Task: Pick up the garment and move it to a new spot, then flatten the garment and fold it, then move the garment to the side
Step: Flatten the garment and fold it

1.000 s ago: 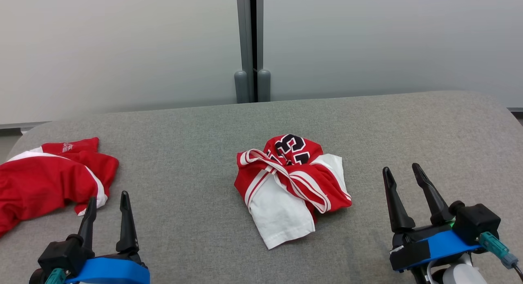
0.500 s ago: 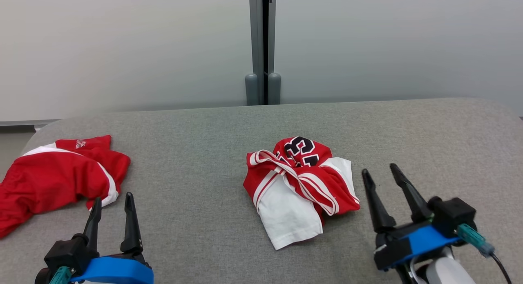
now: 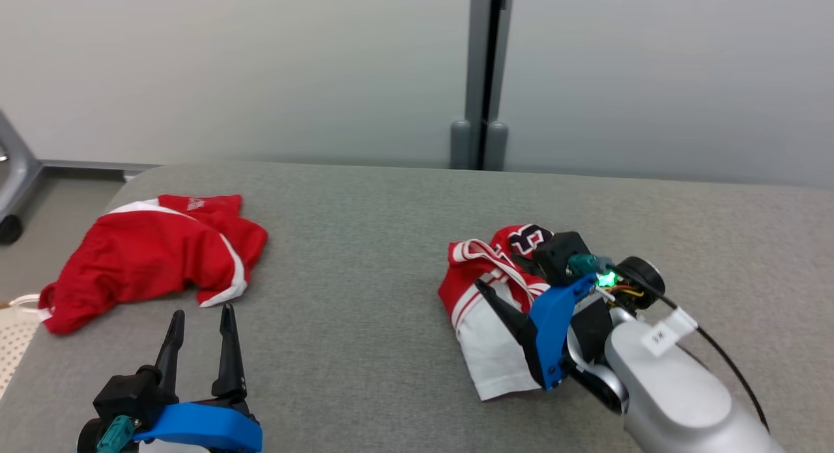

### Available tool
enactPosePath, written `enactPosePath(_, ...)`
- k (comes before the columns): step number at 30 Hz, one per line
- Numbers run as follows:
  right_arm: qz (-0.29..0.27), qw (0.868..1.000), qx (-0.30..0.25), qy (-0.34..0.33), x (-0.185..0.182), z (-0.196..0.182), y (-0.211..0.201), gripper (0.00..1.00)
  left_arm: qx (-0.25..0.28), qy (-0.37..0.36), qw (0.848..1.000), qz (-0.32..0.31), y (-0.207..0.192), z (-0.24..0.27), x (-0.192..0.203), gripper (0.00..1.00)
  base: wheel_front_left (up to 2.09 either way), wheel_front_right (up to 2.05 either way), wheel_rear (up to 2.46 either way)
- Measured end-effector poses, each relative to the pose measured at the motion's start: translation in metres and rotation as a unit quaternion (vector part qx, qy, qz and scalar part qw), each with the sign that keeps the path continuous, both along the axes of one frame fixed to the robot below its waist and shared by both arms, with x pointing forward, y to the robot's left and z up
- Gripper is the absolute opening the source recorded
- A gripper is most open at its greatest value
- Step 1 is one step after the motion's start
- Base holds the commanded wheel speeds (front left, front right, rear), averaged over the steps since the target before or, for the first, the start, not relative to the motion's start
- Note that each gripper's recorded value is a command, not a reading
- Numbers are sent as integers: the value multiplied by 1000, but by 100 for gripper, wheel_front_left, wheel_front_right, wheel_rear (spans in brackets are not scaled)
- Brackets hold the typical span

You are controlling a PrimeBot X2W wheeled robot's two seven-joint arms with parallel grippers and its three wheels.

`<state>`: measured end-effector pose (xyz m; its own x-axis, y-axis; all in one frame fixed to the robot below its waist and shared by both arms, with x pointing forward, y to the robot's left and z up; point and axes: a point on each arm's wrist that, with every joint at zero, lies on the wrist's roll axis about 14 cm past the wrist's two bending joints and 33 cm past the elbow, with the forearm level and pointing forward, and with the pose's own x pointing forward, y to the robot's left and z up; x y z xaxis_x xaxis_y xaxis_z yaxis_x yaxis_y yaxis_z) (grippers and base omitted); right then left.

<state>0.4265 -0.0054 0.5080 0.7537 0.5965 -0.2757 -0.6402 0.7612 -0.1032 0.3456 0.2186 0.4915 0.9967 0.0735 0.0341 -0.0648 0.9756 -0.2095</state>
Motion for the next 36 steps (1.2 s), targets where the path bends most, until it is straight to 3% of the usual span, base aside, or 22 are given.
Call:
enactPosePath(6, 12, 995, -80, 58, 16, -14, 10, 100, -3, 3, 999, 33, 19, -3, -15, 100, 0, 0, 0)
enactPosePath(10, 21, 984, -135, 116, 16, -37, 13, 100, -4, 6, 999, 50, 29, -5, -23, 100, 0, 0, 0)
enactPosePath(15, 22, 983, -150, 106, 35, -33, 16, 97, -5, 18, 998, 64, 39, -12, -28, 100, 0, 0, 0)
enactPosePath(16, 22, 982, -151, 111, 35, -37, 16, 77, -5, 22, 998, 65, 40, -14, -29, 100, 0, 0, 0)
enactPosePath(17, 21, 981, -156, 117, 34, -42, 15, 44, -6, 25, 997, 67, 40, -16, -29, 100, 0, 0, 0)
enactPosePath(18, 18, 979, -164, 123, 33, -47, 11, 33, -6, 27, 997, 67, 41, -17, -29, 100, 0, 0, 0)
enactPosePath(19, 16, 978, -167, 123, 33, -49, 9, 0, -5, 28, 997, 67, 41, -17, -29, 100, 0, 0, 0)
enactPosePath(24, 5, 981, -157, 110, 39, -46, 0, 0, 0, 21, 998, 54, 36, -13, -19, 100, 0, 0, 0)
enactPosePath(32, -20, 995, -90, 45, 49, -14, -14, 0, 6, 23, 999, 26, 22, -13, -7, 100, 0, 0, 0)
enactPosePath(36, -50, 996, -68, 8, 56, 11, -42, 0, 9, 20, 1000, 8, 12, -12, -1, 100, 0, 0, 0)
